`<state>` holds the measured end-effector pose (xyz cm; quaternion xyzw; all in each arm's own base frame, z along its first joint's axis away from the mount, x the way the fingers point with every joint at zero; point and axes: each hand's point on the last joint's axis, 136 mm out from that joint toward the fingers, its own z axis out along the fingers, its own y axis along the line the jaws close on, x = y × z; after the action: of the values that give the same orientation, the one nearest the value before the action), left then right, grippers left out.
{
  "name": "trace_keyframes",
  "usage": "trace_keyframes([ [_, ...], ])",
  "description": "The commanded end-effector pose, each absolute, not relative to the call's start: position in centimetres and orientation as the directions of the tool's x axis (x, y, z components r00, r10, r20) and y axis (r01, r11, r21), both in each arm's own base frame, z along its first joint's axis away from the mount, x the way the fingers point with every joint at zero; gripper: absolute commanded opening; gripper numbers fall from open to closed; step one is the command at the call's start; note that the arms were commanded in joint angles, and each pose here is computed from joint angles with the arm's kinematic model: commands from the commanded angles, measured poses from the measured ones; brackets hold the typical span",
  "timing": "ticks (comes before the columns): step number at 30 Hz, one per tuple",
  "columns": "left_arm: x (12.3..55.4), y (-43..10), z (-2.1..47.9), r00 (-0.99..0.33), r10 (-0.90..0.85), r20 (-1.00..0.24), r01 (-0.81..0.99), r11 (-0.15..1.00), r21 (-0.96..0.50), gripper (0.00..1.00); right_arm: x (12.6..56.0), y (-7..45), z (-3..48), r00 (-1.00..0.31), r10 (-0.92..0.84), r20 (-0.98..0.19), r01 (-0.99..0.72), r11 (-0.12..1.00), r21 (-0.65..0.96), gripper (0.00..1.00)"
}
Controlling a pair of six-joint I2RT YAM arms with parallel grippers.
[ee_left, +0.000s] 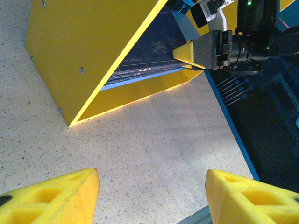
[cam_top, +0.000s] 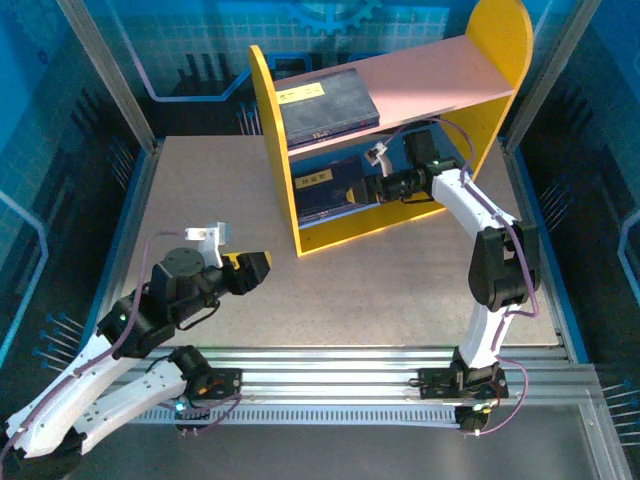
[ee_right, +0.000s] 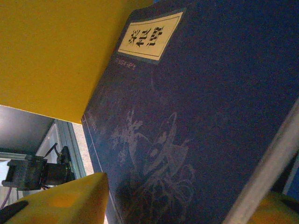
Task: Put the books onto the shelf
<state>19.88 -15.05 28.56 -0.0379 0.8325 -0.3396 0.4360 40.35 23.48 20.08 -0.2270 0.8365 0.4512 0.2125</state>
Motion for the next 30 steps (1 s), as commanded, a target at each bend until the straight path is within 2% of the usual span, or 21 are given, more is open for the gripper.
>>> trace_keyframes([
  [1, 19.7, -15.0, 29.3, -0.608, -0.352, -0.712, 0.252, 0.765, -0.593, 0.63, 39.9, 23.7, 19.8, -0.806, -0.209, -0.553, -0.574, 0.502, 0.647, 0.56],
  [30, 19.8, -14.9, 29.4, -0.607, -0.344, -0.716, 0.254, 0.771, -0.585, 0.63, 42.8, 21.0, 21.3, -0.802, -0.123, -0.585, -0.541, 0.564, 0.624, 0.62],
])
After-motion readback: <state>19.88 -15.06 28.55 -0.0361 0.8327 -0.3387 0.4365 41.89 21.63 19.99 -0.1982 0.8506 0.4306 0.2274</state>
